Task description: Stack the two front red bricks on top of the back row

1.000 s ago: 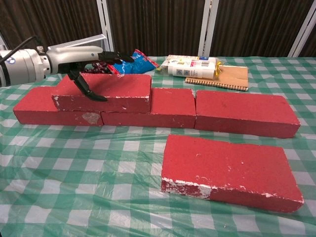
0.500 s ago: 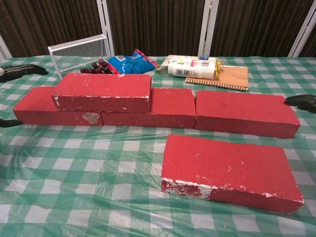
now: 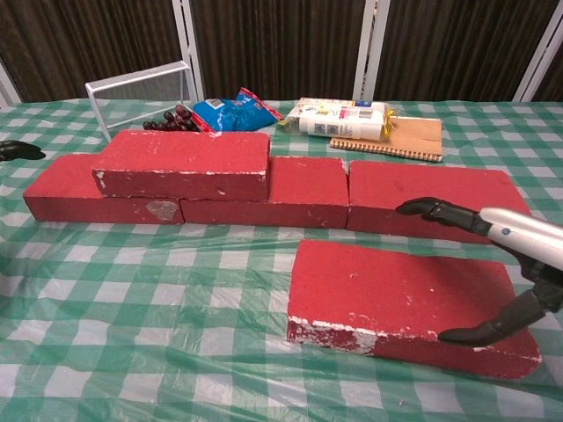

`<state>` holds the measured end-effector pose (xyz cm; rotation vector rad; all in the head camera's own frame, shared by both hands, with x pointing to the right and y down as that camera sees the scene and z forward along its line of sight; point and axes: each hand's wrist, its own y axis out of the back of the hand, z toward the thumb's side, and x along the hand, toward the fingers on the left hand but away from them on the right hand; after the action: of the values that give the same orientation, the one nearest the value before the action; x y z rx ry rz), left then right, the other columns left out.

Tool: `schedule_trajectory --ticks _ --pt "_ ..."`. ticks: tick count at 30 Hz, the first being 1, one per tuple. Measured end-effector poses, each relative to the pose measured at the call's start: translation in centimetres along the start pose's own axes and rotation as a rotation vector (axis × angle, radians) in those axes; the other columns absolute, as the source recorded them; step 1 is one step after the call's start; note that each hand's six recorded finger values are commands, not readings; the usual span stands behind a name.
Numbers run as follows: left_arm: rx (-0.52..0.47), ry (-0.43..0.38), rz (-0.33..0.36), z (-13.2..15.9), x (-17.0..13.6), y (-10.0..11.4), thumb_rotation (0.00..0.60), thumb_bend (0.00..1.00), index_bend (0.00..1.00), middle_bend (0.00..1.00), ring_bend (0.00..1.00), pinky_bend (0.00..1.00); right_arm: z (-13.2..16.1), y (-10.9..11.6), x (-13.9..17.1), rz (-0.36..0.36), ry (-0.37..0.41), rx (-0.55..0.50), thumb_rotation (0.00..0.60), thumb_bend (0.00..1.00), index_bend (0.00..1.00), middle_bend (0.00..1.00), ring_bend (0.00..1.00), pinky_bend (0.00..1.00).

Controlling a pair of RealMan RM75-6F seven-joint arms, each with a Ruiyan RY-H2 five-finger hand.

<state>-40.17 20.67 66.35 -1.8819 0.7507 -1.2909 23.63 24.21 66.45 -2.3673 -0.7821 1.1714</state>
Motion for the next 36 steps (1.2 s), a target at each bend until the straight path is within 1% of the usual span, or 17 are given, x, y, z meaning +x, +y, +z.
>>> schedule_trajectory --ticks 4,13,15,17,19,20,22,23,26,28,32,36 --pt "-0.010 0.001 0.001 -0.1 0.1 0.1 0.600 0.23 0.00 0.00 0.00 0.00 -0.1 -0.9 -1.0 0.032 -0.025 0.012 0.600 0.11 0.00 0.00 0.00 0.00" --pt "-0.025 0.002 -0.009 -0.4 0.3 0.0 0.600 0.23 0.00 0.00 0.00 0.00 -0.8 -1.7 -1.9 0.090 -0.079 0.033 0.600 0.11 0.00 0.00 0.00 0.00" --pt "-0.029 0.003 -0.010 -0.4 0.3 0.0 0.600 0.24 0.00 0.00 0.00 0.00 -0.8 -1.8 -2.0 0.096 -0.088 0.045 0.600 0.11 0.00 0.00 0.00 0.02" --pt "-0.031 0.003 -0.009 -0.4 0.3 0.1 0.600 0.24 0.00 0.00 0.00 0.00 -0.8 -1.8 -2.1 0.097 -0.095 0.056 0.600 0.11 0.02 0.02 0.00 0.08" --pt "-0.034 0.002 -0.008 -0.5 0.3 0.1 0.600 0.24 0.00 0.00 0.00 0.00 -0.7 -1.8 -2.3 0.101 -0.103 0.064 0.600 0.11 0.12 0.12 0.01 0.17" --pt "-0.034 0.002 -0.008 -0.5 0.3 0.2 0.600 0.23 0.00 0.00 0.00 0.00 -0.7 -1.8 -2.3 0.103 -0.107 0.068 0.600 0.11 0.18 0.17 0.04 0.22" --pt "-0.036 0.002 -0.009 -0.5 0.3 0.2 0.600 0.23 0.00 0.00 0.00 0.00 -0.6 -1.9 -2.5 0.106 -0.111 0.082 0.600 0.12 0.28 0.25 0.12 0.30" --pt "-0.037 0.003 -0.010 -0.5 0.3 0.2 0.600 0.24 0.00 0.00 0.00 0.00 -0.6 -1.9 -2.5 0.107 -0.111 0.089 0.600 0.13 0.31 0.28 0.14 0.32" --pt "-0.039 0.007 -0.016 -0.6 0.3 0.1 0.600 0.24 0.00 0.00 0.00 0.00 -0.3 -1.9 -2.7 0.106 -0.114 0.110 0.600 0.18 0.45 0.37 0.29 0.42" --pt "-0.040 0.010 -0.021 -0.7 0.3 0.0 0.600 0.24 0.00 0.00 0.00 0.00 -0.1 -1.7 -2.9 0.103 -0.115 0.118 0.600 0.21 0.50 0.39 0.34 0.45" --pt "-0.039 0.011 -0.018 -0.7 0.3 0.1 0.600 0.24 0.00 0.00 0.00 0.00 0.4 -0.9 -3.0 0.070 -0.102 0.140 0.600 0.24 0.53 0.41 0.35 0.46" --pt "-0.032 0.010 -0.014 -0.6 0.2 0.1 0.600 0.24 0.00 0.00 0.00 0.00 1.1 0.7 -3.0 0.007 -0.067 0.181 0.600 0.26 0.55 0.43 0.35 0.46"
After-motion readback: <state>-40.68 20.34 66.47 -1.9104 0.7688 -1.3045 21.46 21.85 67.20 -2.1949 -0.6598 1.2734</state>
